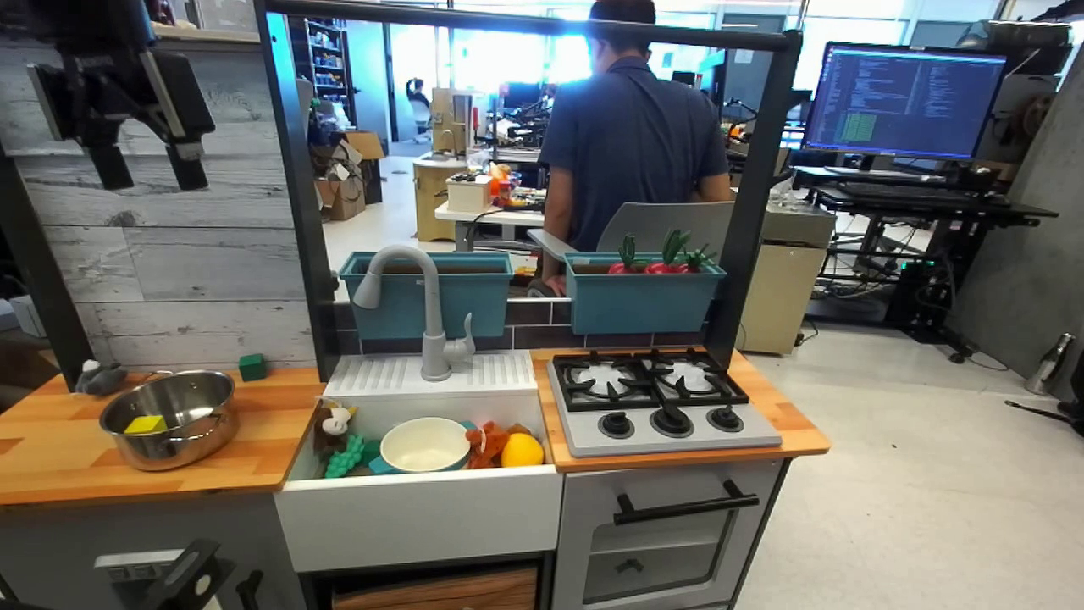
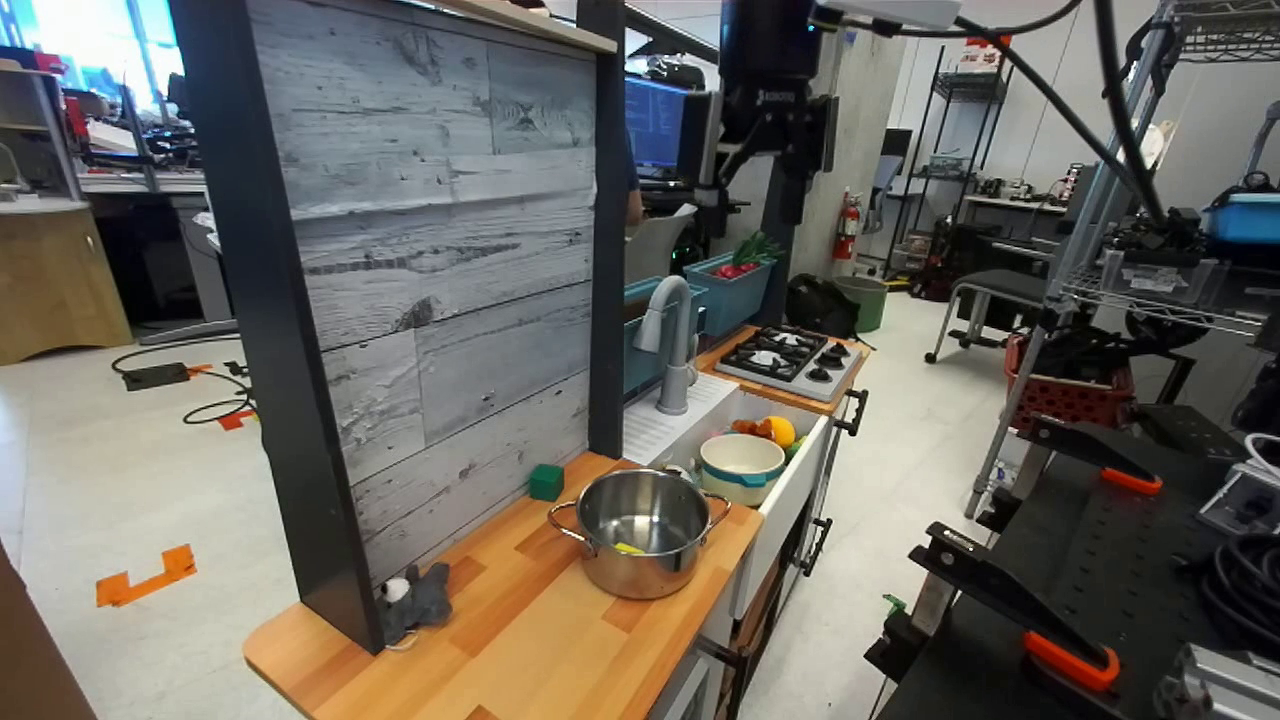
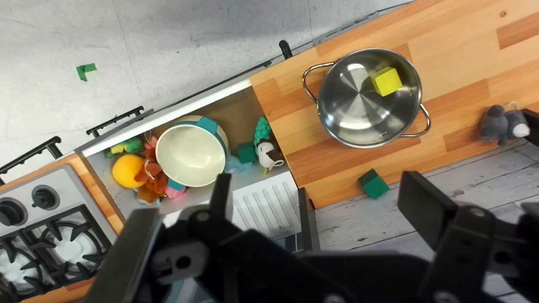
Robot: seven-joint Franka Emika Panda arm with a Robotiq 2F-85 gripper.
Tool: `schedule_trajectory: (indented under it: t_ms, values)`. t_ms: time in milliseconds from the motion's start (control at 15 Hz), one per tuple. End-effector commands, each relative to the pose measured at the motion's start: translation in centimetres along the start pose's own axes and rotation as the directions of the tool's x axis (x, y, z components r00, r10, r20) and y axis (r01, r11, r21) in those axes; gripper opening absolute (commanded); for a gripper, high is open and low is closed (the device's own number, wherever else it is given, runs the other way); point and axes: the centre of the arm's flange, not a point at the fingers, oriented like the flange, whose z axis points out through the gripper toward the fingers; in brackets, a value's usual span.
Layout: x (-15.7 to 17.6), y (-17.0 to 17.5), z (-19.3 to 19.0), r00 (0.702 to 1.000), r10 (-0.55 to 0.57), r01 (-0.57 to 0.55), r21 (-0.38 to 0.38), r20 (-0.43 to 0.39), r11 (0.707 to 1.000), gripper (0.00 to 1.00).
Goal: Move the silver pot to the right
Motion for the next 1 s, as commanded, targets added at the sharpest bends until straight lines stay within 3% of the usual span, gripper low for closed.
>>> schedule_trajectory:
  t_ms: [0,467,933]
  values:
    - [3.2,-2.1,2.0,0.998,0.022,-0.02,-0.031,0.061,0.999,1.0]
    - [3.5,-5.1,8.1,0.991,0.097,-0.09,-0.073,0.09,0.993,1.0]
    - [2.9,-5.6,13.1,0.971,0.192,-0.174,-0.131,0.14,0.976,1.0]
